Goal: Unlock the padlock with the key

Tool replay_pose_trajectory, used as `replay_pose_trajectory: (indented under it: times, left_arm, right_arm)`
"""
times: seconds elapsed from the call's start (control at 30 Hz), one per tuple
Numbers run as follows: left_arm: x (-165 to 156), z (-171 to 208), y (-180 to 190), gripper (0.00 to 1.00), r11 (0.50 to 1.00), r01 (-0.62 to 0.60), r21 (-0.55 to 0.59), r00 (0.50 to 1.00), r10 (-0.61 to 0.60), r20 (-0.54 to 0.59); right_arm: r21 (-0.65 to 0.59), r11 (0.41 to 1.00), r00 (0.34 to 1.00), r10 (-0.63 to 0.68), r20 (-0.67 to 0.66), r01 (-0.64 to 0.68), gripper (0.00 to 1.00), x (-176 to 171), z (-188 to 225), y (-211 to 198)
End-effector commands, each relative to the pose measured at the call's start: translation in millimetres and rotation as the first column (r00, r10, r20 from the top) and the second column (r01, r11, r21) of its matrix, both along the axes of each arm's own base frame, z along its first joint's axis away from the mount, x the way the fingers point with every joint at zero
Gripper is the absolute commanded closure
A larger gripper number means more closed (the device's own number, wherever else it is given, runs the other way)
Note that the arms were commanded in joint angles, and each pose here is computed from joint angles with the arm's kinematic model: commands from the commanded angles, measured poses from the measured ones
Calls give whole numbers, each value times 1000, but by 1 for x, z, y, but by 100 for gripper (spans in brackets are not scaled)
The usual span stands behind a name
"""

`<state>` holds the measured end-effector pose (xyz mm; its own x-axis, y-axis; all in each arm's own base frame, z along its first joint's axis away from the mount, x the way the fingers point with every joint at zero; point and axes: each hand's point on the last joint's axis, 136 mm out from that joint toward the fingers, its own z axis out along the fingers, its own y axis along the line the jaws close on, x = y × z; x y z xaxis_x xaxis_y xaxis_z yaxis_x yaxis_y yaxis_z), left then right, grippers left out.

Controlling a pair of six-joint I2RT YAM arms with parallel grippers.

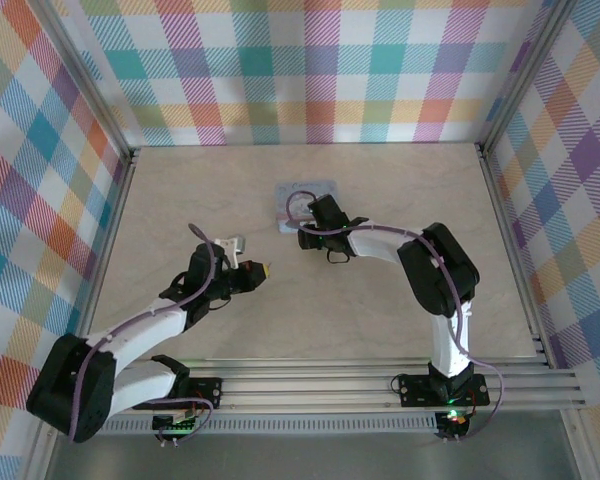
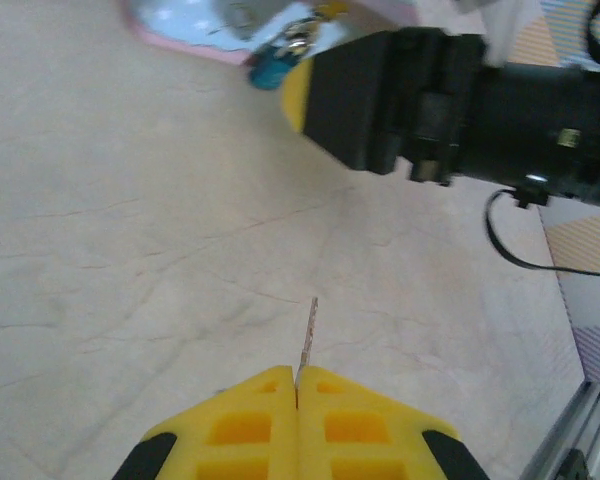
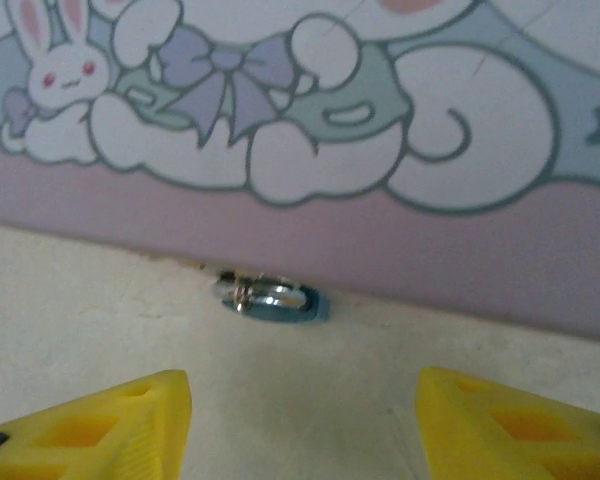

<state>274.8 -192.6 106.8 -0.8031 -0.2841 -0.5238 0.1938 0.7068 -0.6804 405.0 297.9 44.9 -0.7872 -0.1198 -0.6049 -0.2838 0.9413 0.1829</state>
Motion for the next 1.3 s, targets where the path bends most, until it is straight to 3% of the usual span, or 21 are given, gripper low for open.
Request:
replay_pose_trajectory:
  times: [0.0, 0.63, 1.27]
  left_arm:
    - [8, 15, -7, 100, 996, 35, -83, 998, -30, 53]
    - [9, 0, -2, 100, 997, 33, -63, 999, -32, 22]
    - [7, -12, -2, 100, 997, 49, -62, 999, -50, -6]
  right_arm:
    - [-14, 1000, 996, -9, 88, 10, 39, 18, 12, 8]
    - [-95, 989, 992, -104, 65, 110, 43, 25, -7, 12]
    - [-56, 983, 980, -166, 109, 173, 59, 40, -12, 15]
